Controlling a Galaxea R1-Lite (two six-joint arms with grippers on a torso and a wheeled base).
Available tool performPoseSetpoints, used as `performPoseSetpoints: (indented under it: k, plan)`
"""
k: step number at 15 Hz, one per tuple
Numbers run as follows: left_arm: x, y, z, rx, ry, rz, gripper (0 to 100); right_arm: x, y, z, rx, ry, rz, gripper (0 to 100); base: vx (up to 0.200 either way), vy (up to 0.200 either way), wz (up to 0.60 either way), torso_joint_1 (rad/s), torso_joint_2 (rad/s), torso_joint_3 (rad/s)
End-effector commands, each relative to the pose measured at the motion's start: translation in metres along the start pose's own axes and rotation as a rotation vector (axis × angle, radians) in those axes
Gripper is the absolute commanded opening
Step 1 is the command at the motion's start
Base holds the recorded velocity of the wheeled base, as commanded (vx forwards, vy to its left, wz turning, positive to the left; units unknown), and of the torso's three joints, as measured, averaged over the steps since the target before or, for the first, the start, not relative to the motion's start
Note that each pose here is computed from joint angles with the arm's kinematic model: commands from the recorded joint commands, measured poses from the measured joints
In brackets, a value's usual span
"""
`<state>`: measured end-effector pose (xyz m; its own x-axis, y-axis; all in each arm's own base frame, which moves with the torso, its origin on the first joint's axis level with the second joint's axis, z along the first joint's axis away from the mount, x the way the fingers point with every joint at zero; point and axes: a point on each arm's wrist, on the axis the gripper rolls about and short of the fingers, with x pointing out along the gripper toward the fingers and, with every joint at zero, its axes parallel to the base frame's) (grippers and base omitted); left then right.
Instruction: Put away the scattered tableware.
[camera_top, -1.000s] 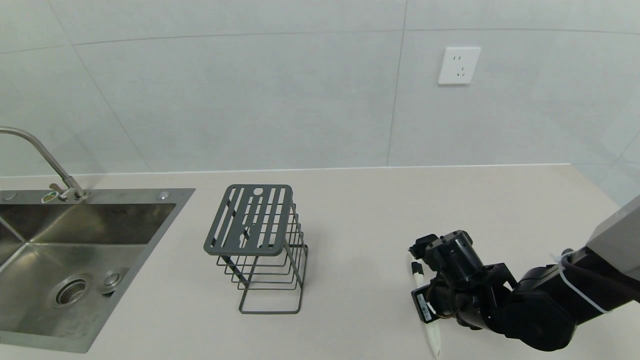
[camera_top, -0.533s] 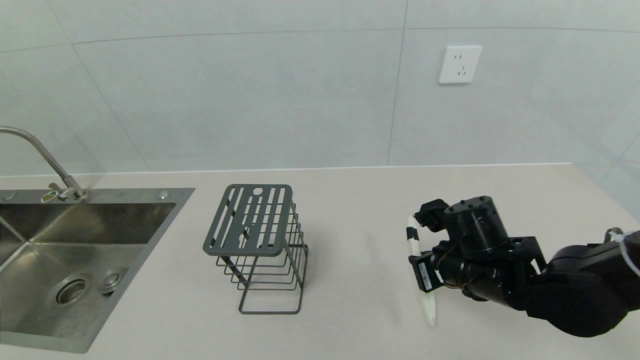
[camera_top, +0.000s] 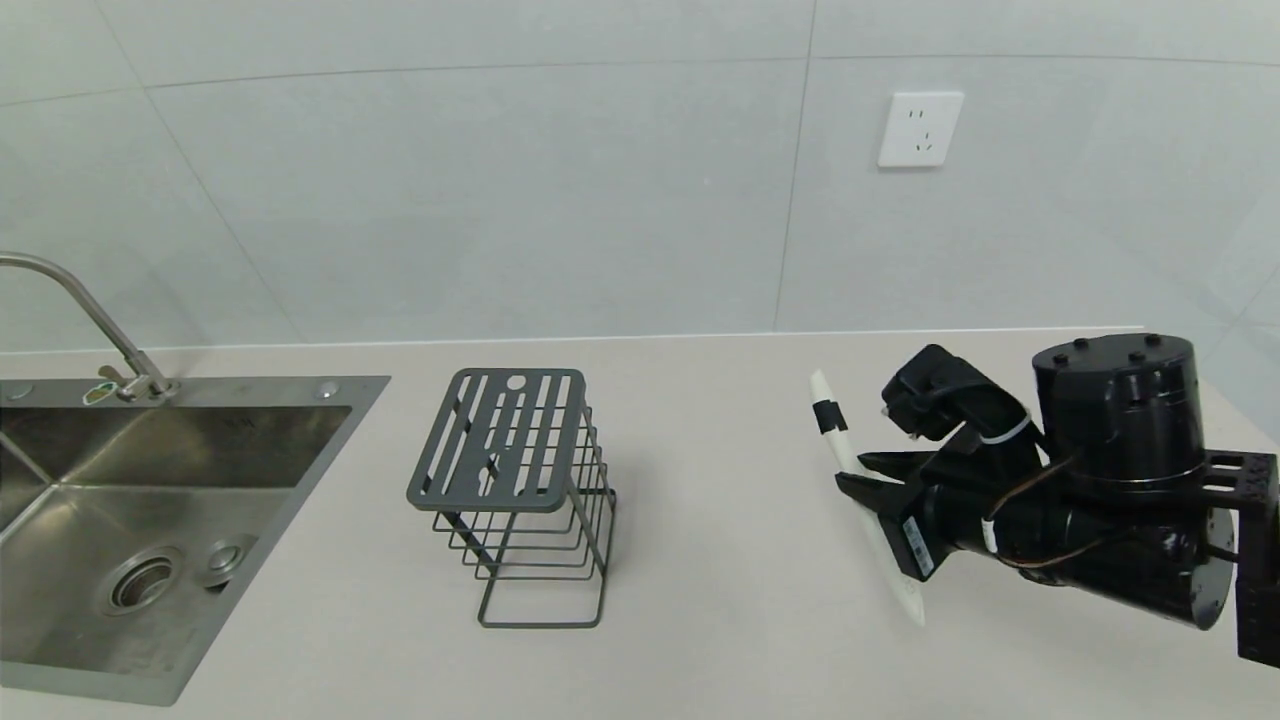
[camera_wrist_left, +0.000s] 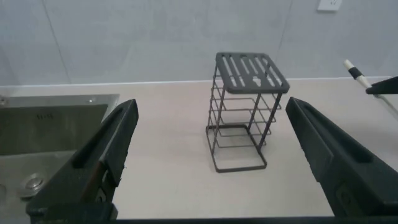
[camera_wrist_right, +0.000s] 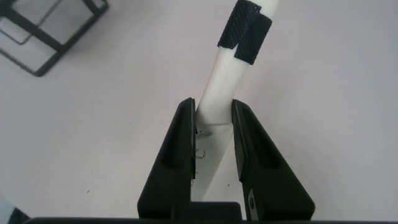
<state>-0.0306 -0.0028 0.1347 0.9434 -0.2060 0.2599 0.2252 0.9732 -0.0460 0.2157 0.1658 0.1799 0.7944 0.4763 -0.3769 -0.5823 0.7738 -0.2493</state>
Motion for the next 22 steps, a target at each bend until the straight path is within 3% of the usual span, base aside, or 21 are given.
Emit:
performPoseSetpoints:
  k: [1, 2, 4, 9, 11, 13, 16, 20, 22]
  plan:
    - [0.036, 0.002, 0.035, -0.056, 0.136, -0.207, 100, -0.012, -0.003, 0.012, -0.017, -0.068, 0.01, 0, 0.0, 0.0, 0.0, 0.0, 0.0, 0.0]
    - [0.047, 0.001, 0.042, -0.071, 0.156, -0.295, 100, -0.012, -0.004, 0.015, -0.039, -0.083, 0.018, 0, 0.0, 0.0, 0.0, 0.0, 0.0, 0.0]
    - [0.067, -0.002, 0.049, -0.077, 0.158, -0.392, 100, -0.013, -0.004, 0.018, -0.115, -0.101, 0.029, 0, 0.0, 0.0, 0.0, 0.0, 0.0, 0.0]
    - [0.116, -0.011, 0.044, 0.003, 0.162, -0.668, 100, -0.019, 0.0, 0.013, -0.286, -0.26, 0.104, 0, 0.0, 0.0, 0.0, 0.0, 0.0, 0.0]
    - [0.141, -0.015, 0.041, 0.034, 0.117, -0.814, 100, -0.03, 0.006, 0.004, -0.3, -0.293, 0.169, 0, 0.0, 0.0, 0.0, 0.0, 0.0, 0.0]
    - [0.161, -0.017, 0.038, 0.037, 0.102, -0.86, 100, -0.032, 0.007, 0.012, -0.306, -0.346, 0.191, 0, 0.0, 0.0, 0.0, 0.0, 0.0, 0.0]
    - [0.187, -0.021, 0.032, 0.058, 0.038, -0.987, 100, -0.038, 0.015, 0.022, -0.318, -0.406, 0.227, 0, 0.0, 0.0, 0.0, 0.0, 0.0, 0.0]
    - [0.232, -0.025, 0.008, 0.121, -0.107, -1.089, 100, -0.052, 0.025, 0.027, -0.365, -0.463, 0.265, 0, 0.0, 0.0, 0.0, 0.0, 0.0, 0.0]
    - [0.24, -0.031, 0.005, 0.085, -0.111, -1.135, 100, -0.056, 0.028, 0.03, -0.375, -0.495, 0.284, 0, 0.0, 0.0, 0.0, 0.0, 0.0, 0.0]
